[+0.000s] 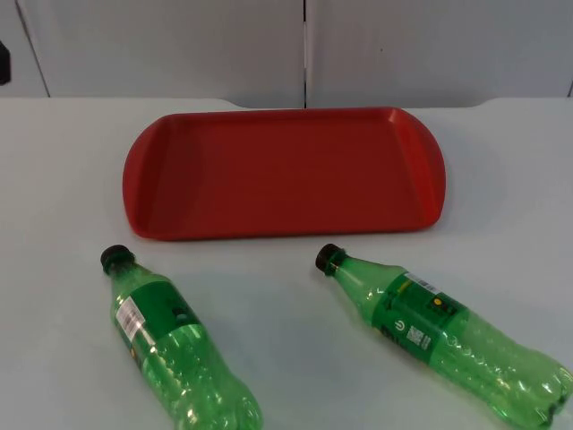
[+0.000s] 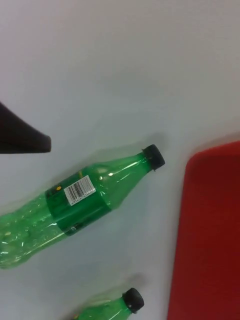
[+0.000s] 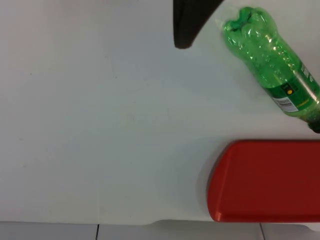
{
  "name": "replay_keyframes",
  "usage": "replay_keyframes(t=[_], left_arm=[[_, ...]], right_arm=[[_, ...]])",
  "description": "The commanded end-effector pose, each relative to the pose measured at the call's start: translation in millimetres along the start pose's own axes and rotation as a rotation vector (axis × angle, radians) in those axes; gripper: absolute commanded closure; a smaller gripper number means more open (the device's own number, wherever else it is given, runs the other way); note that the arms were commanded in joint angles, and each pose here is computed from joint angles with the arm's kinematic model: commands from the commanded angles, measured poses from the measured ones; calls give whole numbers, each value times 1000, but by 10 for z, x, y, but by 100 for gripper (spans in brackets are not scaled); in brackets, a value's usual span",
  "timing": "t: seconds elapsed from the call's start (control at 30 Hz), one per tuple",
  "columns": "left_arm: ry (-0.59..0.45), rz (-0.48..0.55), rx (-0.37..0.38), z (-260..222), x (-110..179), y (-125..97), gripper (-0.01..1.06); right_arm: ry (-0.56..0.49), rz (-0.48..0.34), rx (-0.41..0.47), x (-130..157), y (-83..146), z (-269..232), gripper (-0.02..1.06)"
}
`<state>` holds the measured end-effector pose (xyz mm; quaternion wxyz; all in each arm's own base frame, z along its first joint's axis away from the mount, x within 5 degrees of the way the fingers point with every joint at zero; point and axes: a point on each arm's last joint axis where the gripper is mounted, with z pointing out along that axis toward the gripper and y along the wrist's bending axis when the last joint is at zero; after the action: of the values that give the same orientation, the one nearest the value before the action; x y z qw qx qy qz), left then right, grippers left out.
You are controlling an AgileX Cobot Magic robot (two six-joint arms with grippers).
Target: Place the bottle upright on the tray.
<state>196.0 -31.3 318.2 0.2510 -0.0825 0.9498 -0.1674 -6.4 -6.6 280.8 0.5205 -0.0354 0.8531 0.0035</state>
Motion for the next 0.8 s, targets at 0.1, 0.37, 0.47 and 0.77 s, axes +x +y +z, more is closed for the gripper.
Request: replay_keyframes(t=[0.1, 0.37, 0.47, 0.77], left_arm=[[76, -43, -11, 246, -26, -96, 0], [120, -120, -120, 757, 10, -327, 0], [142, -152, -185, 872, 26, -304, 0], [97, -265, -210, 1160, 70, -462, 0]], right_arm=[[-2, -4, 6, 8, -1, 0, 0], [-2, -4, 6, 8, -1, 0, 0], [-2, -4, 6, 8, -1, 0, 0], [-2, -4, 6, 8, -1, 0, 0]])
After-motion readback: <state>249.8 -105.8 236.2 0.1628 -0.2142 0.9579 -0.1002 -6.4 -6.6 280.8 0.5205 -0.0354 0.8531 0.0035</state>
